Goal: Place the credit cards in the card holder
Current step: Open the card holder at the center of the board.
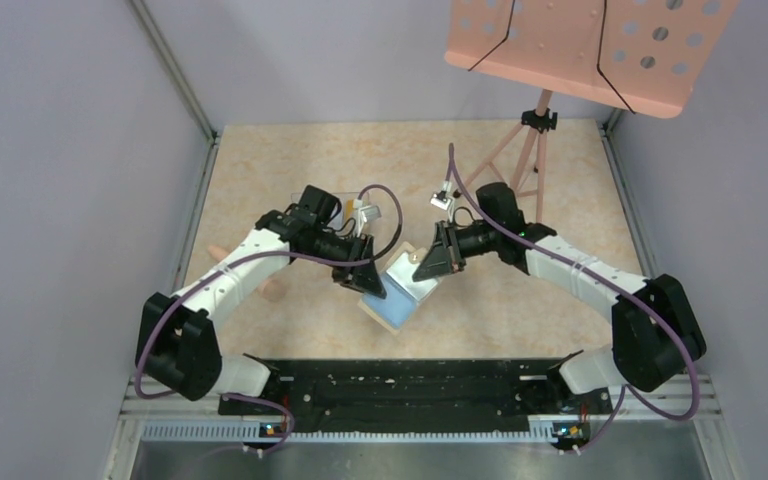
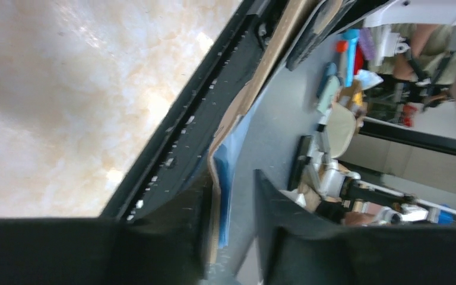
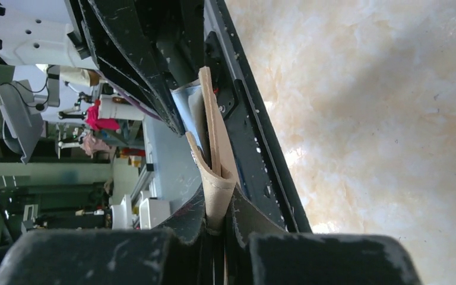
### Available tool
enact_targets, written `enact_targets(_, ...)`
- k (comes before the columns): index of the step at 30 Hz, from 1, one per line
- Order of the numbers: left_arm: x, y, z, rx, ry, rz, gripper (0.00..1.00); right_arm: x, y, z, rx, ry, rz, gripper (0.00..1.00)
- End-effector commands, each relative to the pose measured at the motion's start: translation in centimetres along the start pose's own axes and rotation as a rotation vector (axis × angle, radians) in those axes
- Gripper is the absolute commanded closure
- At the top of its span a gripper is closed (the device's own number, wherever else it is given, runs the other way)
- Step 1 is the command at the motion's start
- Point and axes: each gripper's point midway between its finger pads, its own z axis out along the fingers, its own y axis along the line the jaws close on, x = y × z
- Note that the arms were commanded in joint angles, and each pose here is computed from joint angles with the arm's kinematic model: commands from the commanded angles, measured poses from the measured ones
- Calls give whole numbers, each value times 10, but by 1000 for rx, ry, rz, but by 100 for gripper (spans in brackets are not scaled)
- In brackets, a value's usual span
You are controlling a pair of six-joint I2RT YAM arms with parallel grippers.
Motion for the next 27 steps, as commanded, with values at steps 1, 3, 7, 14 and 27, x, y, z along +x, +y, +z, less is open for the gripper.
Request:
enact_targets(1,-17,-2,-10,-81,-111,76,56,-17,7,3,-14,-57,-29,100)
enact_targets(3,-28,4,-15,-159,-180,74,23,-21,-1,3,29,-92,6,100)
enact_targets(7,-55,11,-29,-274,-364,46,1,-32,-25,4,118,-207,110,100)
enact_targets(14,-86,-1,-48,-264,-615,-7,1,-41,-72,-1,211,-434,297,100)
enact_targets(27,-87,15,-84,-365,-889,-160,1,-7,-135,-16,361,-637,463,100)
